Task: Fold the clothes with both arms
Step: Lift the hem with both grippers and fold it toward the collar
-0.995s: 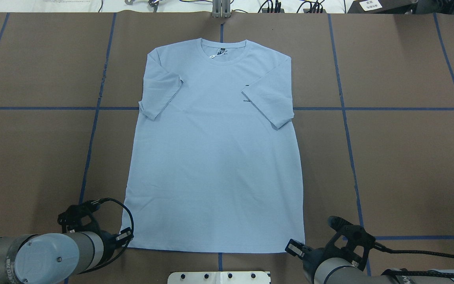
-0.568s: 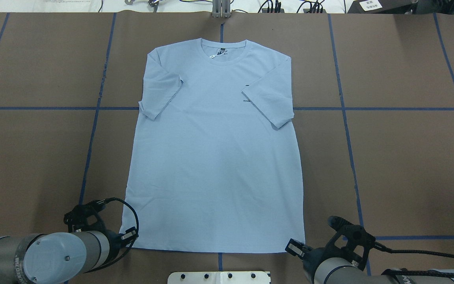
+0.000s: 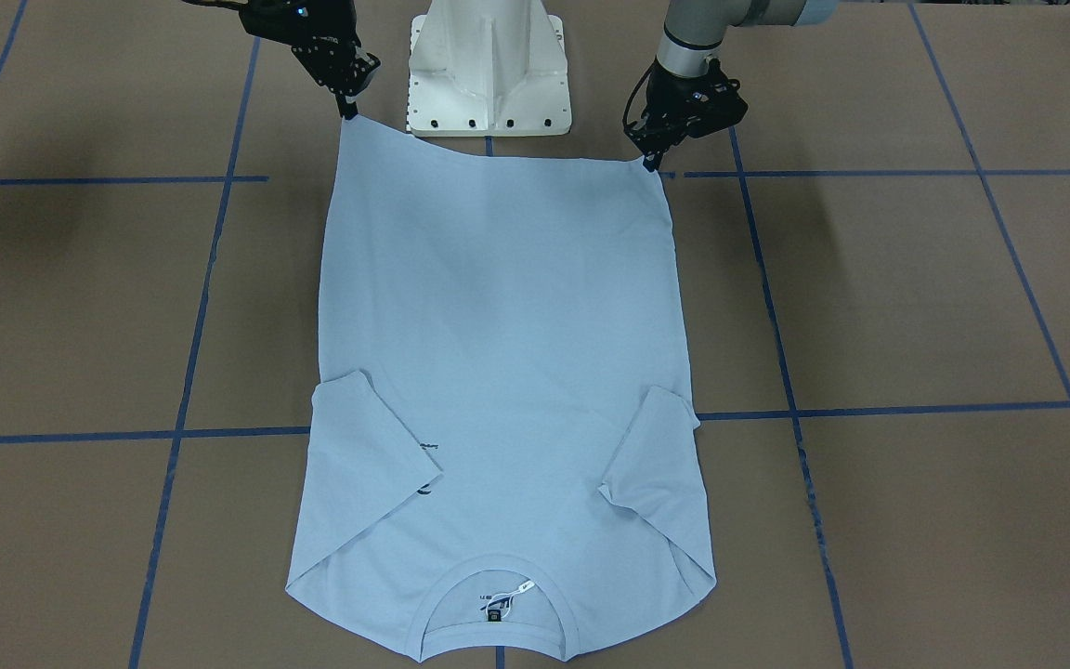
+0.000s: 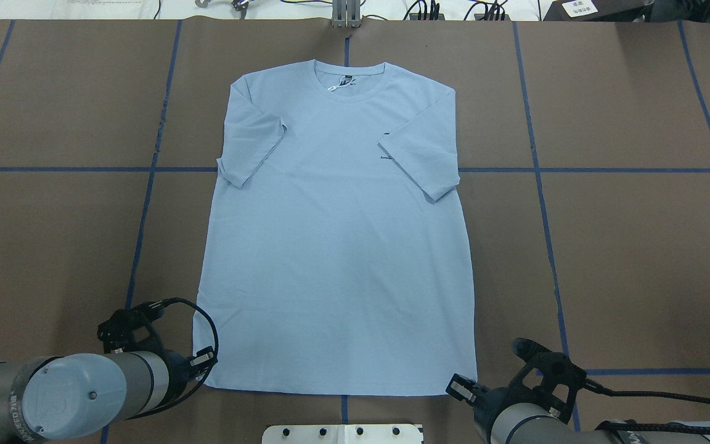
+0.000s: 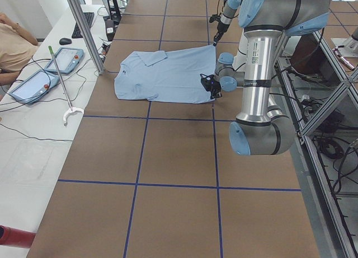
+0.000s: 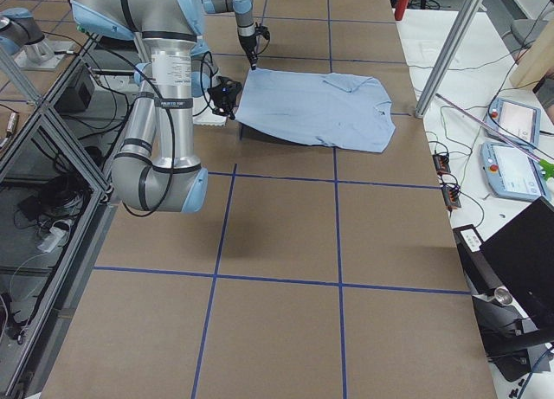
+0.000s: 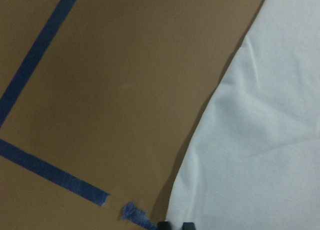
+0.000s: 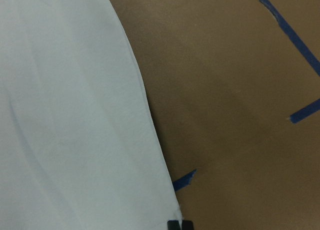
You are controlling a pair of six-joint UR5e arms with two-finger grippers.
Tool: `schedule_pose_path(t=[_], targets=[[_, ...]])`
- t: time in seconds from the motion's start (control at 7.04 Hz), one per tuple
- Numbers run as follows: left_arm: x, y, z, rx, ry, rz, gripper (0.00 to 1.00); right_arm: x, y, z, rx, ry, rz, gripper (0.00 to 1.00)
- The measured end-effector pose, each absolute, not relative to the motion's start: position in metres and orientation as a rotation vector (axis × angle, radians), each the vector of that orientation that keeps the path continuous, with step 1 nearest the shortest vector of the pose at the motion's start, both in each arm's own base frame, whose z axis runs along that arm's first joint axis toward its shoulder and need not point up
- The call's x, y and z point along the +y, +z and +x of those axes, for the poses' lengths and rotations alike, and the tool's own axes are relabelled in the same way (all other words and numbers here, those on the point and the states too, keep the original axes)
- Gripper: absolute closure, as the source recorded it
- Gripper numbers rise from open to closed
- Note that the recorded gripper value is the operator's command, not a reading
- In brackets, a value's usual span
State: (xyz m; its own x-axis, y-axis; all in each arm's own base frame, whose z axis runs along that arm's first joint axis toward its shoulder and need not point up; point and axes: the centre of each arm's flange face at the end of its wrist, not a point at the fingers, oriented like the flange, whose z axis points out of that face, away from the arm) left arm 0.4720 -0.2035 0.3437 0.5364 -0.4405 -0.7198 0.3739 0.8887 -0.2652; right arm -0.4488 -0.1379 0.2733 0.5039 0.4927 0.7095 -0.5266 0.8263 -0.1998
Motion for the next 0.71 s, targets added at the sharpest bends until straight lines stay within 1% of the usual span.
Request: schedule_pose_path(t=[0.43,0.71], targets=[[-0.197,0.301,0.457,0.970,-0.479,-0.104,1.00,-0.135,0.272,-0.438,-0.846,0.607,0.035,1.00],[-0.173,0.273,0.440,0.997,-0.473,-0.153,1.00,-0.118,0.289,-0.397,-0.806,0.553,0.023,1.00]])
